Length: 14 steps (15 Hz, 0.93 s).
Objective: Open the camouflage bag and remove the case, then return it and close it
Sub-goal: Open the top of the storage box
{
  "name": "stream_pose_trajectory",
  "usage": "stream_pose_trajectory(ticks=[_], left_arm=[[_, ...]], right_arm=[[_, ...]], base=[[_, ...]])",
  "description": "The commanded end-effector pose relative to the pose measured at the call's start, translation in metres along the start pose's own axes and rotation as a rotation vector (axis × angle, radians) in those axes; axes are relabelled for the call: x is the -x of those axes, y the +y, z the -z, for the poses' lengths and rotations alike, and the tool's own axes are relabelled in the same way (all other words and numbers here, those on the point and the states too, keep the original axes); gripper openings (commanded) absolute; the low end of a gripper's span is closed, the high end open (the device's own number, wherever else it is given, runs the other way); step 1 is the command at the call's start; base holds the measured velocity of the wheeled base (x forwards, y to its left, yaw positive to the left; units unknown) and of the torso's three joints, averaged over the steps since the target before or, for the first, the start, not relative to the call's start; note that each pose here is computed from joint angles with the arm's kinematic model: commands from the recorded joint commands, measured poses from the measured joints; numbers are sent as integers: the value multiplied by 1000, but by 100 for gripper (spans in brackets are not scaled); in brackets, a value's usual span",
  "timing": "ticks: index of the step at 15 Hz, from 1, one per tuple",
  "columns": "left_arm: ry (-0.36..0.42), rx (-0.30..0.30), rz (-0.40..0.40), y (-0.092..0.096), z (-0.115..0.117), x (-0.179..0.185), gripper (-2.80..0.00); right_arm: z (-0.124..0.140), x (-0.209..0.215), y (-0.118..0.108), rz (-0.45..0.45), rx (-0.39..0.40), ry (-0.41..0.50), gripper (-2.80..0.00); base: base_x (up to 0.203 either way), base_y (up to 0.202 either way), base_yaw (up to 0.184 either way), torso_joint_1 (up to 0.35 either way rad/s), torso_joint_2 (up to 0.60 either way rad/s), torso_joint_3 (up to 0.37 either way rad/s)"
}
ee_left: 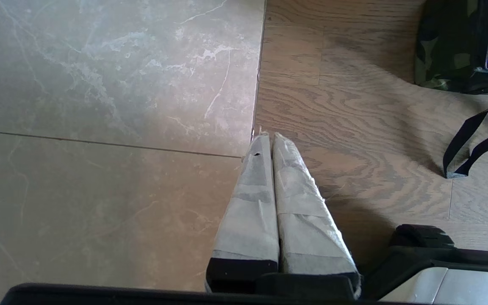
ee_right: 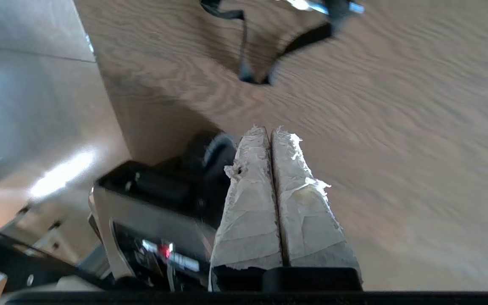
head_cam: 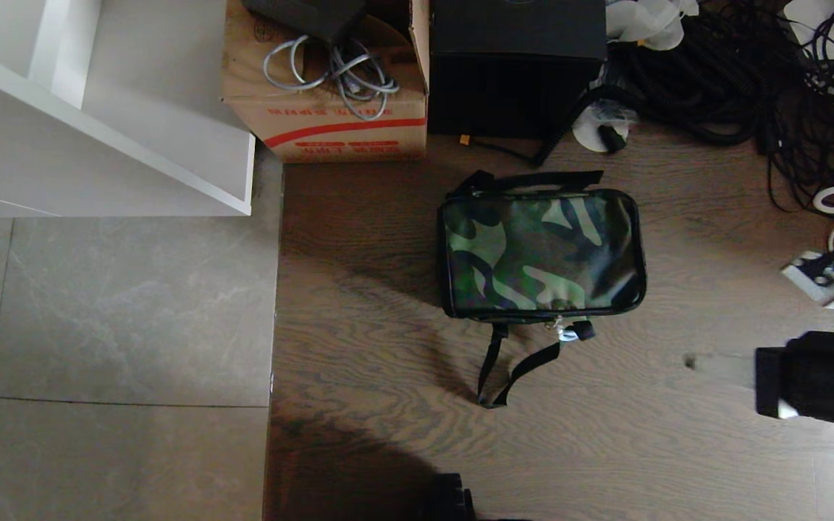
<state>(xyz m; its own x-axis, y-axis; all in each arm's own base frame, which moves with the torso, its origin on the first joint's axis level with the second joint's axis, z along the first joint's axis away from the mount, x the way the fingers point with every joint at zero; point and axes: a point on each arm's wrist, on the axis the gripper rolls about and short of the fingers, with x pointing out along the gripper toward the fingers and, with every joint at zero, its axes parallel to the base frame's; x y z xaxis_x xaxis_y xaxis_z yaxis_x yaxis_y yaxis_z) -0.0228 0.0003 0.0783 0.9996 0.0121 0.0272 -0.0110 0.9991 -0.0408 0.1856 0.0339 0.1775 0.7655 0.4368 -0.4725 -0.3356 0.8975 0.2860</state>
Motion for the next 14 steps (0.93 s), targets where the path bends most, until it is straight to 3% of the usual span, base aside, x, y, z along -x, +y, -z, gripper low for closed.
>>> stream_pose_trajectory(ticks=[1, 2, 5, 9, 14], left_arm=[[7, 1, -1, 0, 2, -1, -280], [7, 1, -2, 0, 2, -1, -280], [7, 1, -2, 0, 2, -1, -280], [7, 1, -2, 0, 2, -1, -280], [8, 1, -2, 0, 2, -1, -280]], right_arm=[[12, -74, -12, -48, -6, 108, -280], [14, -91, -10, -77, 13, 109, 0], [10, -123, 1, -152, 112, 43, 0], [18, -137, -4, -161, 312, 59, 0], [33, -164, -14, -151, 329, 114, 0]], base=[[0, 0, 0, 0, 0, 0], [0, 0, 0, 0, 0, 0], [0, 0, 0, 0, 0, 0], [0, 0, 0, 0, 0, 0], [0, 0, 0, 0, 0, 0]])
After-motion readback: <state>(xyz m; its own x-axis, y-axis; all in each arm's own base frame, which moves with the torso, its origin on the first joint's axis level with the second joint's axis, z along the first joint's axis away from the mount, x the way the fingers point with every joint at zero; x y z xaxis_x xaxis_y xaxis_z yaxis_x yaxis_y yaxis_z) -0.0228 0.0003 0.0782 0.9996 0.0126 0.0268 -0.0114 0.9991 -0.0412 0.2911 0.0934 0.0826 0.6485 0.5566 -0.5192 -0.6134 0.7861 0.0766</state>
